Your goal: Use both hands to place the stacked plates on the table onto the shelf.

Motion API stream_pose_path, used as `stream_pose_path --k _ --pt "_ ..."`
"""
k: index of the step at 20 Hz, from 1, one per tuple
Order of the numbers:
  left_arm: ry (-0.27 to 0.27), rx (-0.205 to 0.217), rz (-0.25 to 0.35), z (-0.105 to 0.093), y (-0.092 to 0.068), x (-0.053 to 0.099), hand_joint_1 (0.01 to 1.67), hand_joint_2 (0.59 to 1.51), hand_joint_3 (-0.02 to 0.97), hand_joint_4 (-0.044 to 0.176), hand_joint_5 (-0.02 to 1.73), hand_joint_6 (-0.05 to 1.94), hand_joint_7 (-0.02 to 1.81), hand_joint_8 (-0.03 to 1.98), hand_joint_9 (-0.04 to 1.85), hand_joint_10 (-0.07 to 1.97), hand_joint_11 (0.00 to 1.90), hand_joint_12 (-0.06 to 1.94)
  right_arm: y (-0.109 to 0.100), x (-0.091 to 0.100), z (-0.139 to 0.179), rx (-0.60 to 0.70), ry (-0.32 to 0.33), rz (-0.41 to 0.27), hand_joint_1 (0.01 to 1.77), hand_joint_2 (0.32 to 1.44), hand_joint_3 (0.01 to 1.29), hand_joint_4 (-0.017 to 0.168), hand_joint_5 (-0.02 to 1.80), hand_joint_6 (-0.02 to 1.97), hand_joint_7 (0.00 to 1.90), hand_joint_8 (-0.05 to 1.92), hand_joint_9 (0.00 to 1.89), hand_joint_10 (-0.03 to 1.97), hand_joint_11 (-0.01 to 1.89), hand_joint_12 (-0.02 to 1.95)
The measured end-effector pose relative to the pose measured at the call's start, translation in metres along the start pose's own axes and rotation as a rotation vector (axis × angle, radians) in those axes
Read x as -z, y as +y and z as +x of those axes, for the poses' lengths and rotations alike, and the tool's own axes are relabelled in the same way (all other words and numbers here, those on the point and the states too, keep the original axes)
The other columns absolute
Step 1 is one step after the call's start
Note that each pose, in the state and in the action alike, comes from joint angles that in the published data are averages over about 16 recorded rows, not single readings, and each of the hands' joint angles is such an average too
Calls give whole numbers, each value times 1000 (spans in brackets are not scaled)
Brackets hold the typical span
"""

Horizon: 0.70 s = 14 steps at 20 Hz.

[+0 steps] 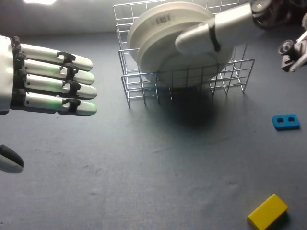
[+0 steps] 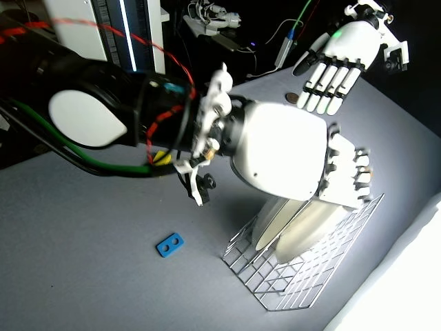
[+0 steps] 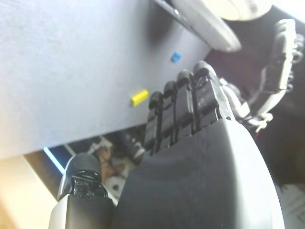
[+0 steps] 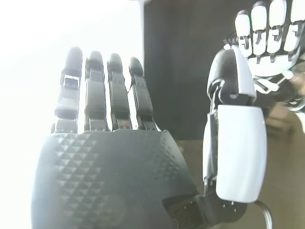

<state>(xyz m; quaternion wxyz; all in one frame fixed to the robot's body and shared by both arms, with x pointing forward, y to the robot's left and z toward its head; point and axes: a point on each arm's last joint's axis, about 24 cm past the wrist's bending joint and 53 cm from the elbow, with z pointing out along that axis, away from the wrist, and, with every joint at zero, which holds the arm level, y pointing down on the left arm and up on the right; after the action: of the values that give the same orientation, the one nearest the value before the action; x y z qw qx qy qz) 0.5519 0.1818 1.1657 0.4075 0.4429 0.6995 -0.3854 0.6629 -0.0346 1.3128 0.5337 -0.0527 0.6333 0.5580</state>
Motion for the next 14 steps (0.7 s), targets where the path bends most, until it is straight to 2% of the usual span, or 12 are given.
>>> stream_pose_path --k 2,4,8,14 --pt "-19 -1 21 -6 -6 -1 21 1185 -10 5 159 41 147 40 128 30 59 100 13 10 4 41 16 -42 568 1006 9 0 305 31 294 33 274 41 36 747" --pt "-33 3 39 -10 -10 -1 21 1176 -10 25 281 181 292 193 259 182 172 289 24 21 12 84 41 -83 494 1006 9 15 404 137 396 145 378 155 137 877" --pt "-69 9 78 -22 -19 -1 52 1178 -8 66 579 628 632 636 595 638 503 749 44 44 30 151 99 -160 350 1031 9 56 657 580 663 588 649 602 466 1156" --pt "-114 14 144 -37 -31 0 313 1218 -8 127 1021 1330 1194 1348 1184 1356 1097 1454 55 74 47 195 167 -214 339 1155 9 118 1104 1300 1166 1299 1170 1320 1093 1628"
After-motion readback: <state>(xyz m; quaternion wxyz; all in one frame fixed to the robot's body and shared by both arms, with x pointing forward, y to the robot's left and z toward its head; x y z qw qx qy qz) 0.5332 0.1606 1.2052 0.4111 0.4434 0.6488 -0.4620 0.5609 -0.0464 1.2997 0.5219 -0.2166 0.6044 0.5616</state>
